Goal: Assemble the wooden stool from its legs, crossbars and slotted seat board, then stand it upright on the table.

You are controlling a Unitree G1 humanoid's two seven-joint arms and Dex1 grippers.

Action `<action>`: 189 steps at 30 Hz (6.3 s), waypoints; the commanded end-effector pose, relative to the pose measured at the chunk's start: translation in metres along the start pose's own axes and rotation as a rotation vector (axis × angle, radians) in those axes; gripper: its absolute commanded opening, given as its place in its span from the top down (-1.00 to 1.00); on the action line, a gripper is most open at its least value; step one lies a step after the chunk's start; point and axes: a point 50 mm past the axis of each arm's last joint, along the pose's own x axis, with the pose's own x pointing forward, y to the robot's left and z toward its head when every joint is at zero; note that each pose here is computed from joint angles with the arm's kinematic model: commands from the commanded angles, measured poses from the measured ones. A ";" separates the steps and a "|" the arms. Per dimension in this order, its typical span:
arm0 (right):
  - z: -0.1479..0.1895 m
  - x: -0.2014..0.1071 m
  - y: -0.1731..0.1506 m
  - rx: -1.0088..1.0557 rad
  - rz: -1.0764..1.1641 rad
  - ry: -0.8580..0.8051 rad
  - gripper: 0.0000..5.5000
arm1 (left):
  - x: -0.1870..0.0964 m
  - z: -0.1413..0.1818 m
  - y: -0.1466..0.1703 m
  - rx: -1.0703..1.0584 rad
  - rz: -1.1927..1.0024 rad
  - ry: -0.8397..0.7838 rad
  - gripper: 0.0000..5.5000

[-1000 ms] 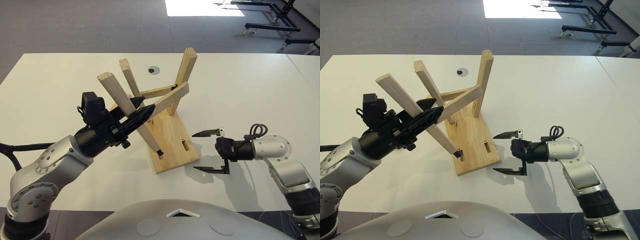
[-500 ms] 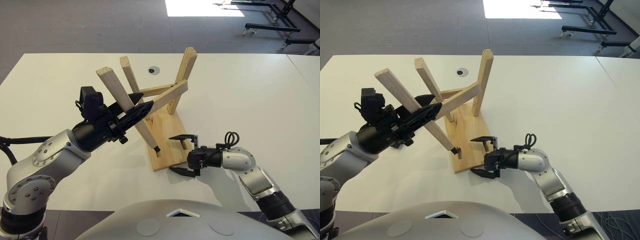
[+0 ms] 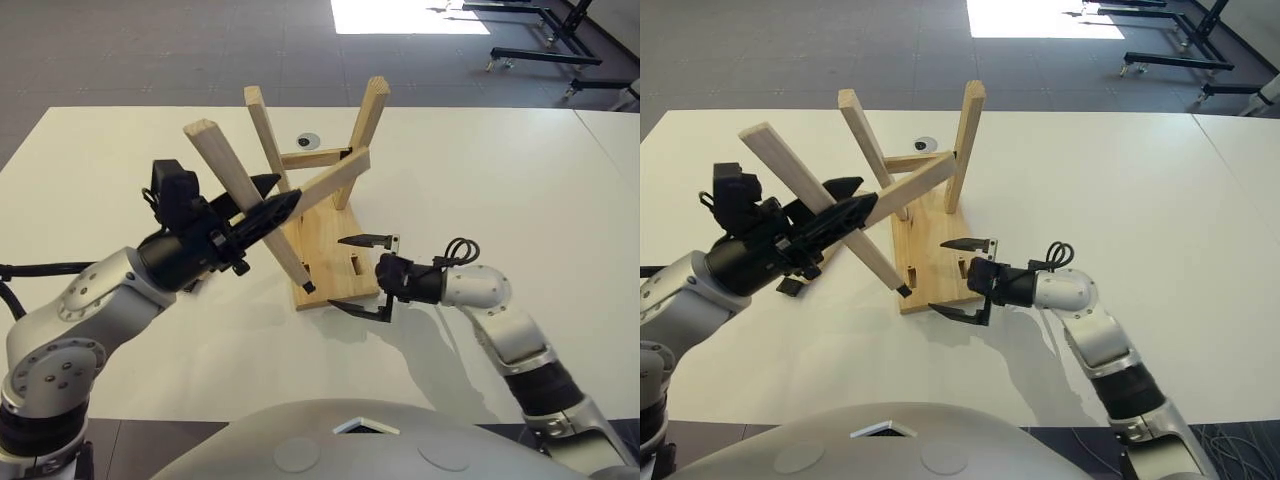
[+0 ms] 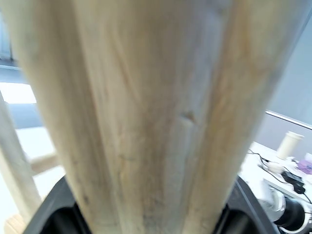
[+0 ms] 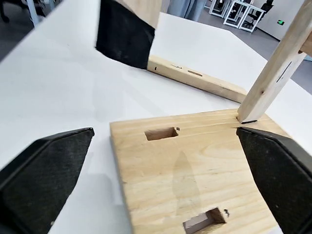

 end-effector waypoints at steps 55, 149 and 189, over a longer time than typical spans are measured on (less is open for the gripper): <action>0.008 -0.033 -0.091 0.308 0.028 0.039 -0.96 | 0.011 -0.072 0.028 0.100 -0.153 0.177 0.26; -0.002 -0.023 -0.062 0.385 0.050 0.008 -0.96 | 0.015 -0.036 0.052 0.201 -0.246 0.229 0.26; -0.010 -0.016 -0.048 0.427 0.001 -0.033 -0.96 | -0.014 -0.024 0.067 0.088 -0.255 0.077 0.26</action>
